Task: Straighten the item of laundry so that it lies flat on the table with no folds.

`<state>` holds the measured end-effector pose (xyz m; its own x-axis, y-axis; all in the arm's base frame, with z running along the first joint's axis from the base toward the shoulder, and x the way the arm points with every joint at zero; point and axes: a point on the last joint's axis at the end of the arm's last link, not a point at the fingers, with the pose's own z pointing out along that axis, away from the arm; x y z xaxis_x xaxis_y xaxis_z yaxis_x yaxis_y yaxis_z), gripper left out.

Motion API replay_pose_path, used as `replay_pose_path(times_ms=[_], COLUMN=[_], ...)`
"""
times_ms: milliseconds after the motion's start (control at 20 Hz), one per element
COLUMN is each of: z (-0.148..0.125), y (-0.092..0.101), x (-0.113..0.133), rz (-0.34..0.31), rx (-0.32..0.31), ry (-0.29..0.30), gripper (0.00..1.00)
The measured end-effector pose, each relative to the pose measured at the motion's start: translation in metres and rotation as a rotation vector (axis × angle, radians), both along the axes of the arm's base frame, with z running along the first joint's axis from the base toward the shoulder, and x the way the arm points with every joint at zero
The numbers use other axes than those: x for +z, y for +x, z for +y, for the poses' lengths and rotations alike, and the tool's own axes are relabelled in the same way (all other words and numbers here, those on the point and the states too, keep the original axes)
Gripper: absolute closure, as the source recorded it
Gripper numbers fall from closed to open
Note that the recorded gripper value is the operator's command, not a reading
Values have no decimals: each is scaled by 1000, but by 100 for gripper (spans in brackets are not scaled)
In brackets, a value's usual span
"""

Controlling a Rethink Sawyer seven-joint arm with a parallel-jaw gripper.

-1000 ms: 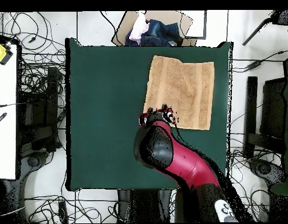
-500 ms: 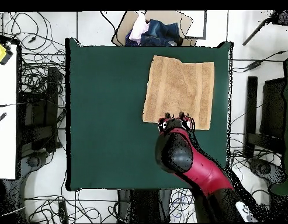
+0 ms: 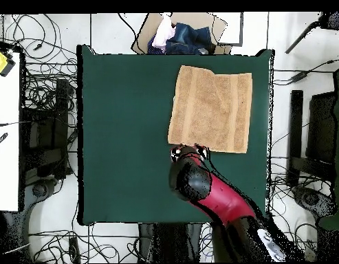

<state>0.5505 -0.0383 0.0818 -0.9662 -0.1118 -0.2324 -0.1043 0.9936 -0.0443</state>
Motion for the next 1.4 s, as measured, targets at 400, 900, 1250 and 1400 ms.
replay_pose_path(times_ms=[400,900,1250,1400], z=[45,37,29,28], y=[-13,-16,-26,-31], x=[-2,-1,2,10], rz=[104,117,150,165], rx=[31,-65,-106,-109], ry=[46,49,47,40], gripper=[0,0,0,0])
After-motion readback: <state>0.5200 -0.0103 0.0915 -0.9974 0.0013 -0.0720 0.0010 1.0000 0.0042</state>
